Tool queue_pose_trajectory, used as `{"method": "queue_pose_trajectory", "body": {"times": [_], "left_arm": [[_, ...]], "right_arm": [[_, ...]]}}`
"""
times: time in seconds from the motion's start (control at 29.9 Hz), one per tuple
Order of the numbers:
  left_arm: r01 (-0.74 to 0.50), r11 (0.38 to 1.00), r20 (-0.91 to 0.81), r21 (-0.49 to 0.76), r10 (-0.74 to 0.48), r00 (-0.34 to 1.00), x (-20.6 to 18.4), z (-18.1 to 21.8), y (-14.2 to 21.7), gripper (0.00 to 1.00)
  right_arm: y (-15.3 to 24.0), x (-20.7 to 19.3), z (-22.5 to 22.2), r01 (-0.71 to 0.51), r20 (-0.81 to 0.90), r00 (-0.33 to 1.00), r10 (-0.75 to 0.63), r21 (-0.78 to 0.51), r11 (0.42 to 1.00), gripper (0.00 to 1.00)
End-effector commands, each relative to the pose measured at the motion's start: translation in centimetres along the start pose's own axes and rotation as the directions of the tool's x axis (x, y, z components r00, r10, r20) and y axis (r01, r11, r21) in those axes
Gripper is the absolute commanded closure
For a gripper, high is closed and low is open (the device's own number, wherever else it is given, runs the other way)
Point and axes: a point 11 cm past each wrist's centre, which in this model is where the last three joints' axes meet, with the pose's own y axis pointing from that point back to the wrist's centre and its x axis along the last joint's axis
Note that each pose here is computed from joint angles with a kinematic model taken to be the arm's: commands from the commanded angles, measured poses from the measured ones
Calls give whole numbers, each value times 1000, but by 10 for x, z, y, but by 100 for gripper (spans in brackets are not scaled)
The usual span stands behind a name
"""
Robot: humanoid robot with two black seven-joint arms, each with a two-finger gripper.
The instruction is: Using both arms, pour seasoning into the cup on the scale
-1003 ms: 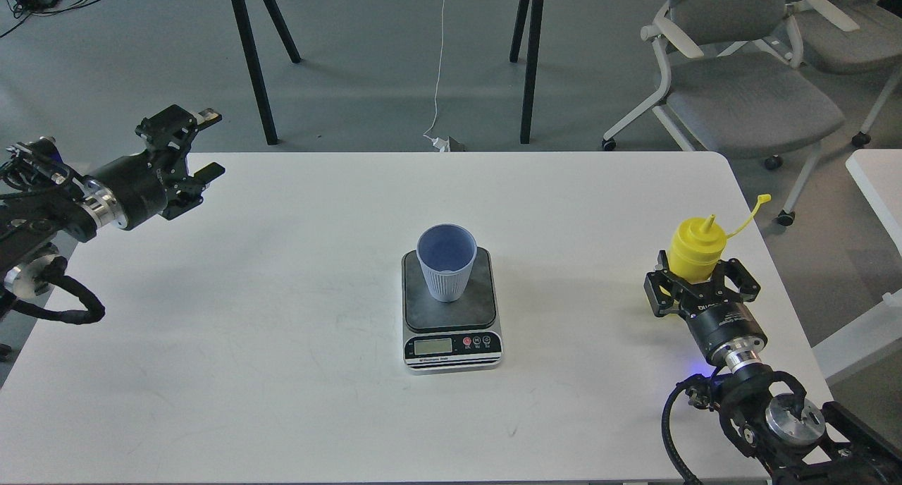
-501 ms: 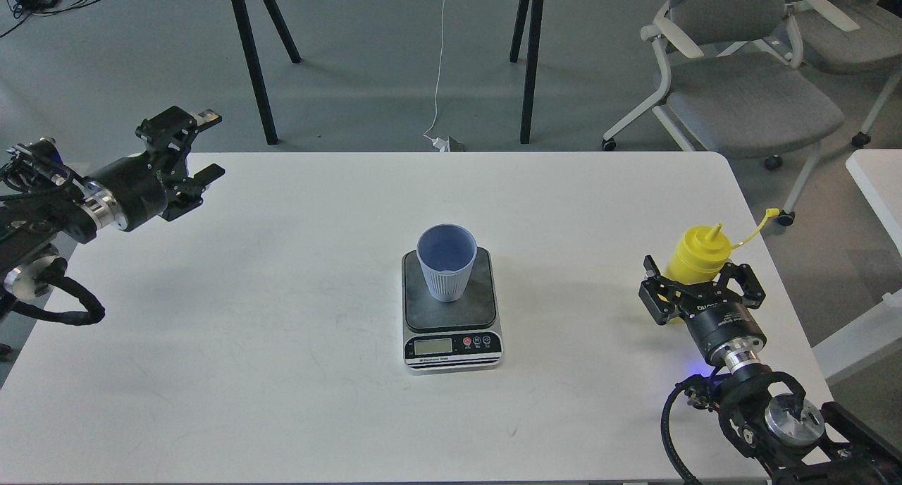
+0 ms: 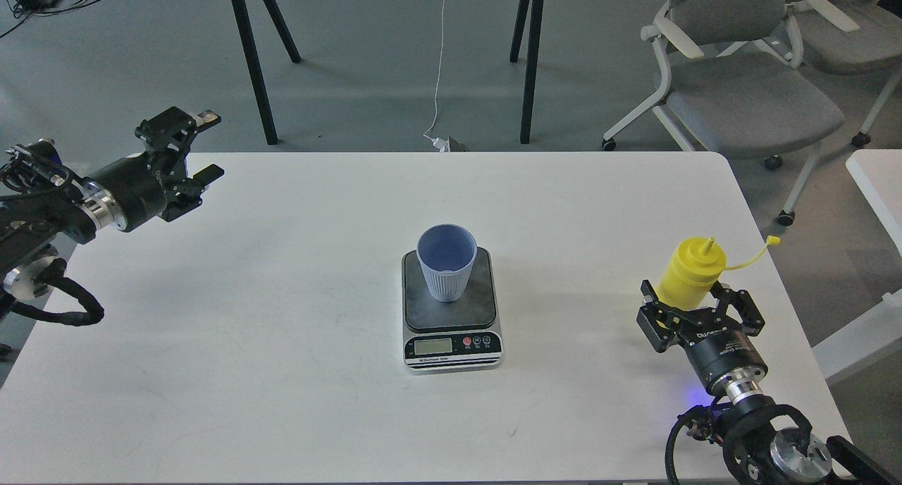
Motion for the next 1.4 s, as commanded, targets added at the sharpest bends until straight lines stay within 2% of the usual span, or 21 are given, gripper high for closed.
{"method": "queue_pose_trajectory", "body": {"times": [0.0,0.53,0.84,1.07,1.37], "left_arm": [[0,1000,0,0,0,1000,0,0,0,0],[1,1000,-1,0,-1,1000,-1,0,-1,0],[2,1000,-1,2,-2,1000,-1,-1,0,0],[0,1000,-2,-2,0,1000,0,0,-1,0],[15,1000,-15,-15,-16,1000,-9,1,-8,0]], "right_arm": [[9,1,-2,-5,0,1000,5,1,1000,1],[39,2,-18,-23,-16,1000,24,18,1000,1],[76,12,-15,-74,-13,997,74,-3,997,1],[108,-20,-25,-51,-62,997,49,-29,998,1],[138,-63,-102,-42,-246,967,64,94,995,1]]}}
